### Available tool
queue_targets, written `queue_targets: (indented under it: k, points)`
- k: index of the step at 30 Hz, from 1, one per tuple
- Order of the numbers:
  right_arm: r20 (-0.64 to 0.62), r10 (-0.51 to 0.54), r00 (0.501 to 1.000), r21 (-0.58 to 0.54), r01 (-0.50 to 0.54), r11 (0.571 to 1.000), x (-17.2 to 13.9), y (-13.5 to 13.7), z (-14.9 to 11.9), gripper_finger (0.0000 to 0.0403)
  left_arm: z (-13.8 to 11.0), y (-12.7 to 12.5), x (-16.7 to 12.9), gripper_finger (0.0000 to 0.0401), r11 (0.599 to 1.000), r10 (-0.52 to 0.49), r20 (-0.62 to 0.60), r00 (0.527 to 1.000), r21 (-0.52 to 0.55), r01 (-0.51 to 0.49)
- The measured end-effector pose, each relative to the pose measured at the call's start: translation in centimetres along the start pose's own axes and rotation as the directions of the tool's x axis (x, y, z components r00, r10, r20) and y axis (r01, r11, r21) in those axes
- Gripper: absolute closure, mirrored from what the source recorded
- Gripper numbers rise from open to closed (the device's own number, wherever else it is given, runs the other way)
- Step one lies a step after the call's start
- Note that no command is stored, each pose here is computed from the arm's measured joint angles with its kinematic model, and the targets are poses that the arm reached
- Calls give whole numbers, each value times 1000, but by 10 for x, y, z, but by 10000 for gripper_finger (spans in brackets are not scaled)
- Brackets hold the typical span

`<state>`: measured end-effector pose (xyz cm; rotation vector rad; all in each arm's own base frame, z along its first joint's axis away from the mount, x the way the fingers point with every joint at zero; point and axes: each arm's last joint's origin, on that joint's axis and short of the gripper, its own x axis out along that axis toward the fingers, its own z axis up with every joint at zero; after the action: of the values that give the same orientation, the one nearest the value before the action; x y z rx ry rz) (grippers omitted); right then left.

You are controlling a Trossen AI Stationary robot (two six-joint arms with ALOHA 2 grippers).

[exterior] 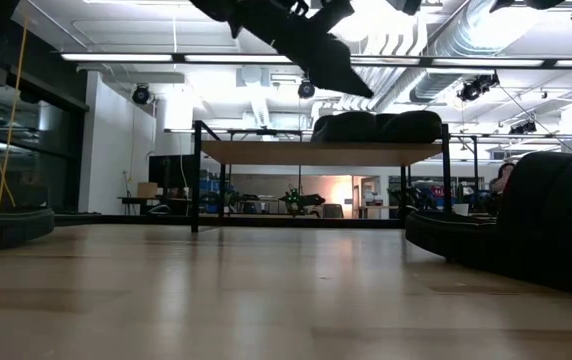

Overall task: Pick and place slides into the shelf
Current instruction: Put the black slide on the shelf

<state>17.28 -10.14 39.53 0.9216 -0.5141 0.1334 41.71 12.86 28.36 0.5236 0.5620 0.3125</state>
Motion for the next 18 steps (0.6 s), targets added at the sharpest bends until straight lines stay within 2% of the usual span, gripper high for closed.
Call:
queue_targets:
  k: [4, 11, 18]
  points:
    - [-17, -33, 999, -38, 32, 999, 0, -3, -1, 256, 3, 8, -14, 55, 999, 50, -40, 998, 9, -50]
    - [-50, -118, 992, -120, 111, 987, -1, -13, -5, 256, 18, 30, -53, 55, 994, 109, -18, 994, -23, -109]
    - [-75, -201, 977, -240, 178, 954, -1, -22, -8, 256, 28, 48, -98, 55, 981, 138, -2, 990, -135, -136]
